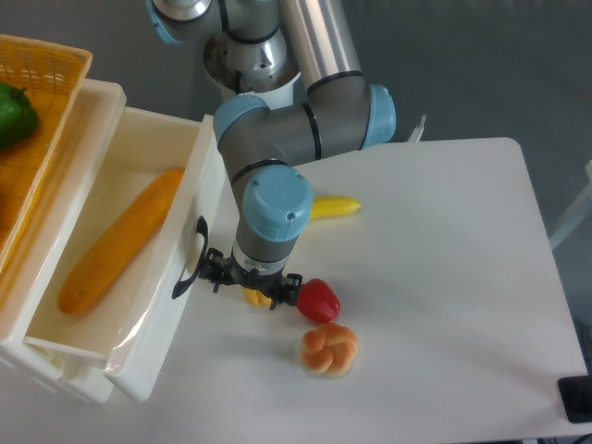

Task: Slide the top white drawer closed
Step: 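Push the drawer front inward into the cabinet with the gripper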

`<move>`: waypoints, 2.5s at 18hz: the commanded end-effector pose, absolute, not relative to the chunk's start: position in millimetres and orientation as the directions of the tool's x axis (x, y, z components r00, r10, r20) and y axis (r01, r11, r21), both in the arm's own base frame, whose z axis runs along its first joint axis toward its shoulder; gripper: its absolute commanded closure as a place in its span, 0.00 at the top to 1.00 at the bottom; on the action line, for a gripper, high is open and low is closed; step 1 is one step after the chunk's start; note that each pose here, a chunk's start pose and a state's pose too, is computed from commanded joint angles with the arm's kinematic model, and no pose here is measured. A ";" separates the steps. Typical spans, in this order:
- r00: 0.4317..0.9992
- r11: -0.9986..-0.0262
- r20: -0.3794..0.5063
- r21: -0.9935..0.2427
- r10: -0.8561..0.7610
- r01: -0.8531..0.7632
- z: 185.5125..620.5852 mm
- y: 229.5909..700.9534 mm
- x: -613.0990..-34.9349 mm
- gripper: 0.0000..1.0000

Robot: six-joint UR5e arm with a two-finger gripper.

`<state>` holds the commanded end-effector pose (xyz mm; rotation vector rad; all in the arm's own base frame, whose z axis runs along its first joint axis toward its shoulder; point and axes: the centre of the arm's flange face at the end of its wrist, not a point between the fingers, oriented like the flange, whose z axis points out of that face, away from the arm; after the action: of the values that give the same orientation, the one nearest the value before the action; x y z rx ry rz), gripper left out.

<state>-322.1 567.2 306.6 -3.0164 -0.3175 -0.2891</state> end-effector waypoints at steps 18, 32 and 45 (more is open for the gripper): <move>0.969 -0.984 0.198 -0.076 0.145 0.162 313.4 581.5 -289.2 1.00; 0.979 -0.990 0.187 -0.092 0.087 0.105 317.7 594.8 -264.0 1.00; 0.982 -0.993 0.182 -0.096 0.047 0.065 318.9 606.6 -241.5 1.00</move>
<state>-241.5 606.6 318.9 -3.0257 -0.0860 -0.2744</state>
